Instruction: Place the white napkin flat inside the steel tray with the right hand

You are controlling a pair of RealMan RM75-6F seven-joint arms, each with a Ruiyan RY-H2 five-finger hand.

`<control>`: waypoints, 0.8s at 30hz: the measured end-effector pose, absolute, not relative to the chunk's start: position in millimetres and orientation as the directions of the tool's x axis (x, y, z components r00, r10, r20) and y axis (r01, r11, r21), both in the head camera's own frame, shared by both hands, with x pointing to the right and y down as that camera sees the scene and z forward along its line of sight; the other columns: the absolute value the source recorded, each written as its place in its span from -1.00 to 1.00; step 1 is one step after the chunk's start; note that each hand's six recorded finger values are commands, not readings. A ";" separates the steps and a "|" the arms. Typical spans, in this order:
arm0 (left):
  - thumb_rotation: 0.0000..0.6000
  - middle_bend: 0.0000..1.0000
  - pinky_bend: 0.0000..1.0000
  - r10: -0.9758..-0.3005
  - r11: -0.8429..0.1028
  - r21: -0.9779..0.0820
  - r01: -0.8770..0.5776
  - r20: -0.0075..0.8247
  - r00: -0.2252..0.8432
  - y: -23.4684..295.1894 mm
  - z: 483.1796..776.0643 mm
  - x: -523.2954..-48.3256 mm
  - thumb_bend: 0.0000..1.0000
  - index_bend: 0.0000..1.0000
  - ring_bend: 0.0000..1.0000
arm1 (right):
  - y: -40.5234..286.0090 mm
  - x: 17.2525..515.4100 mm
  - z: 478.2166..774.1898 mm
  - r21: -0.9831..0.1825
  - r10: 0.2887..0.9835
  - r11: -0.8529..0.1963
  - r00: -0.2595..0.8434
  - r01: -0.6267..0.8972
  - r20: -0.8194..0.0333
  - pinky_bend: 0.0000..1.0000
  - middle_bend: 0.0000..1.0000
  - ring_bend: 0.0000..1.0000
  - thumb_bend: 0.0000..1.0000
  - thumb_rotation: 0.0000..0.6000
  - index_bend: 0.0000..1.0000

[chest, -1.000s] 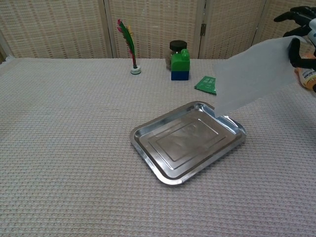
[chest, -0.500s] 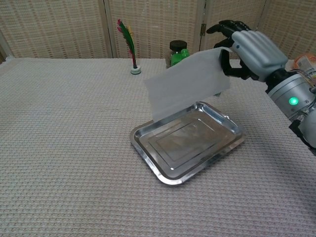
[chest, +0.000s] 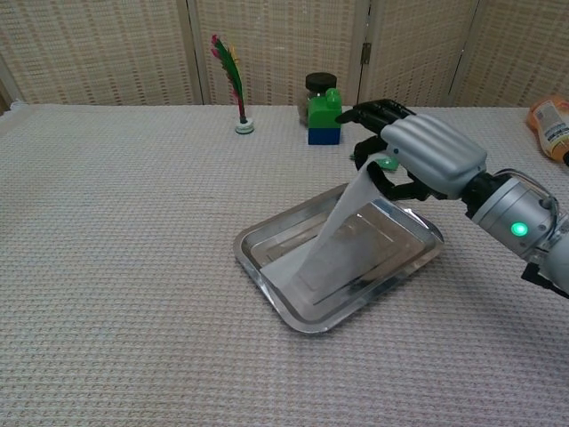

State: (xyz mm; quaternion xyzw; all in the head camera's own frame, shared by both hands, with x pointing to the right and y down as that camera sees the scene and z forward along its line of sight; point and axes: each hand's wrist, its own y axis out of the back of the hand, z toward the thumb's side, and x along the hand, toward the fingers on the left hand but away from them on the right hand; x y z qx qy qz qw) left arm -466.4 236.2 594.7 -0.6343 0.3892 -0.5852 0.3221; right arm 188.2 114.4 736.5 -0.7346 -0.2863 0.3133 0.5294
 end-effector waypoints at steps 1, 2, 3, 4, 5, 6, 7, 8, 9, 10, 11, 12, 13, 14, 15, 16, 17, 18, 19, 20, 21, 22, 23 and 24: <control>1.00 -1.00 -1.00 -0.869 -0.493 -0.863 -0.114 0.494 0.013 236.6 596.0 -465.7 -0.01 -1.00 -1.00 | 114.5 190.6 736.8 -0.958 0.752 -0.275 0.640 0.082 -0.161 -1.00 -0.77 -0.97 0.40 1.00 0.24; 1.00 -1.00 -1.00 -0.868 -0.495 -0.862 -0.112 0.496 0.014 236.7 596.9 -465.2 -0.01 -1.00 -1.00 | 113.8 193.8 736.8 -0.959 0.753 -0.274 0.637 0.076 -0.165 -1.00 -0.77 -0.97 0.40 1.00 0.24; 1.00 -1.00 -1.00 -0.867 -0.496 -0.861 -0.111 0.498 0.014 236.8 597.8 -464.8 -0.01 -1.00 -1.00 | 113.0 195.1 736.5 -0.959 0.756 -0.273 0.633 0.078 -0.164 -1.00 -0.77 -0.96 0.40 1.00 0.23; 1.00 -1.00 -1.00 -0.867 -0.497 -0.861 -0.110 0.498 0.013 236.6 598.5 -464.7 -0.01 -1.00 -1.00 | 112.1 196.6 736.1 -0.959 0.760 -0.273 0.629 0.081 -0.163 -1.00 -0.77 -0.96 0.40 1.00 0.23; 1.00 -1.00 -1.00 -0.867 -0.497 -0.861 -0.110 0.498 0.012 236.3 598.9 -464.8 -0.01 -1.00 -1.00 | 111.3 198.3 736.1 -0.957 0.762 -0.278 0.626 0.085 -0.166 -1.00 -0.77 -0.96 0.40 1.00 0.23; 1.00 -1.00 -1.00 -0.867 -0.497 -0.861 -0.110 0.499 0.011 236.0 599.2 -465.1 -0.01 -1.00 -1.00 | 111.4 199.0 736.4 -0.956 0.761 -0.281 0.627 0.085 -0.168 -1.00 -0.77 -0.96 0.40 1.00 0.22; 1.00 -1.00 -1.00 -0.866 -0.497 -0.861 -0.109 0.499 0.010 235.8 599.6 -465.5 -0.01 -1.00 -1.00 | 111.8 200.1 737.0 -0.954 0.758 -0.287 0.629 0.083 -0.173 -1.00 -0.77 -0.95 0.40 1.00 0.22; 1.00 -1.00 -1.00 -0.866 -0.499 -0.860 -0.109 0.501 0.010 235.8 600.0 -465.8 0.00 -1.00 -1.00 | 113.3 201.8 737.7 -0.953 0.752 -0.292 0.634 0.076 -0.180 -1.00 -0.77 -0.95 0.40 1.00 0.20; 1.00 -1.00 -1.00 -0.865 -0.500 -0.859 -0.107 0.502 0.009 235.9 600.4 -466.1 0.00 -1.00 -1.00 | 114.8 203.2 738.1 -0.953 0.746 -0.295 0.639 0.068 -0.185 -1.00 -0.78 -0.95 0.40 1.00 0.18; 1.00 -1.00 -1.00 -0.864 -0.501 -0.859 -0.105 0.503 0.008 236.0 600.7 -466.3 0.00 -1.00 -1.00 | 116.5 204.7 738.4 -0.953 0.739 -0.296 0.646 0.059 -0.190 -1.00 -0.78 -0.95 0.40 1.00 0.17; 1.00 -1.00 -1.00 -0.864 -0.502 -0.859 -0.104 0.504 0.008 236.0 600.8 -466.2 -0.01 -1.00 -1.00 | 119.2 207.1 739.0 -0.954 0.729 -0.298 0.655 0.044 -0.198 -1.00 -0.79 -0.96 0.40 1.00 0.13; 1.00 -1.00 -1.00 -0.865 -0.501 -0.859 -0.104 0.503 0.008 235.9 600.6 -466.1 -0.01 -1.00 -1.00 | 121.6 209.4 739.5 -0.954 0.721 -0.300 0.662 0.031 -0.205 -1.00 -0.80 -0.97 0.40 1.00 0.08; 1.00 -1.00 -1.00 -0.866 -0.498 -0.861 -0.105 0.500 0.009 235.6 600.1 -465.8 -0.01 -1.00 -1.00 | 124.1 212.1 740.1 -0.953 0.712 -0.301 0.669 0.016 -0.214 -1.00 -0.82 -0.97 0.40 1.00 0.03; 1.00 -1.00 -1.00 -0.867 -0.496 -0.862 -0.105 0.498 0.010 235.4 599.9 -465.5 0.00 -1.00 -1.00 | 127.7 216.5 741.3 -0.953 0.700 -0.303 0.677 -0.007 -0.228 -1.00 -0.84 -0.99 0.40 1.00 -0.09; 1.00 -1.00 -1.00 -0.867 -0.496 -0.862 -0.105 0.498 0.010 235.4 600.0 -465.4 0.00 -1.00 -1.00 | 130.1 220.0 742.3 -0.953 0.692 -0.303 0.681 -0.026 -0.239 -1.00 -0.87 -1.00 0.40 1.00 -0.21; 1.00 -1.00 -1.00 -0.867 -0.497 -0.862 -0.103 0.499 0.010 235.5 600.5 -465.3 0.00 -1.00 -1.00 | 131.9 223.2 743.0 -0.952 0.686 -0.302 0.684 -0.043 -0.248 -1.00 -0.90 -1.00 0.40 1.00 -0.34; 1.00 -1.00 -1.00 -0.866 -0.498 -0.861 -0.101 0.500 0.010 235.7 600.9 -465.2 0.00 -1.00 -1.00 | 133.0 227.3 743.8 -0.952 0.682 -0.298 0.684 -0.063 -0.259 -1.00 -0.91 -1.00 0.40 1.00 -0.43; 1.00 -1.00 -1.00 -0.865 -0.499 -0.861 -0.099 0.501 0.010 235.9 601.4 -464.9 -0.01 -1.00 -1.00 | 133.2 229.7 744.6 -0.952 0.682 -0.298 0.681 -0.074 -0.266 -1.00 -0.94 -1.00 0.40 1.00 -0.56; 1.00 -1.00 -1.00 -0.865 -0.500 -0.860 -0.098 0.502 0.010 236.1 602.0 -464.5 0.00 -1.00 -1.00 | 132.9 231.5 745.5 -0.951 0.684 -0.299 0.677 -0.079 -0.272 -1.00 -0.96 -1.00 0.40 1.00 -0.68; 1.00 -1.00 -1.00 -0.865 -0.501 -0.860 -0.097 0.502 0.010 236.1 602.4 -464.3 -0.01 -1.00 -1.00 | 132.3 233.4 746.5 -0.949 0.688 -0.303 0.670 -0.084 -0.279 -1.00 -0.97 -1.00 0.40 1.00 -0.78; 1.00 -1.00 -1.00 -0.865 -0.500 -0.861 -0.097 0.501 0.010 236.0 602.5 -464.1 -0.01 -1.00 -1.00 | 131.8 234.5 747.4 -0.948 0.689 -0.305 0.666 -0.088 -0.284 -1.00 -0.99 -1.00 0.40 1.00 -0.86; 1.00 -1.00 -1.00 -0.866 -0.499 -0.861 -0.097 0.500 0.009 235.8 602.6 -464.1 -0.01 -1.00 -1.00 | 131.5 235.4 748.2 -0.947 0.691 -0.308 0.663 -0.092 -0.289 -1.00 -0.99 -1.00 0.40 1.00 -0.90; 1.00 -1.00 -1.00 -0.866 -0.498 -0.862 -0.096 0.500 0.008 235.7 602.7 -464.3 -0.01 -1.00 -1.00 | 131.3 236.2 748.8 -0.946 0.691 -0.310 0.661 -0.095 -0.293 -1.00 -1.00 -1.00 0.40 1.00 -0.95; 1.00 -1.00 -1.00 -0.866 -0.498 -0.862 -0.096 0.500 0.007 235.6 602.8 -464.7 -0.01 -1.00 -1.00 | 131.4 237.2 749.5 -0.944 0.689 -0.314 0.660 -0.099 -0.298 -1.00 -1.00 -1.00 0.40 1.00 -0.98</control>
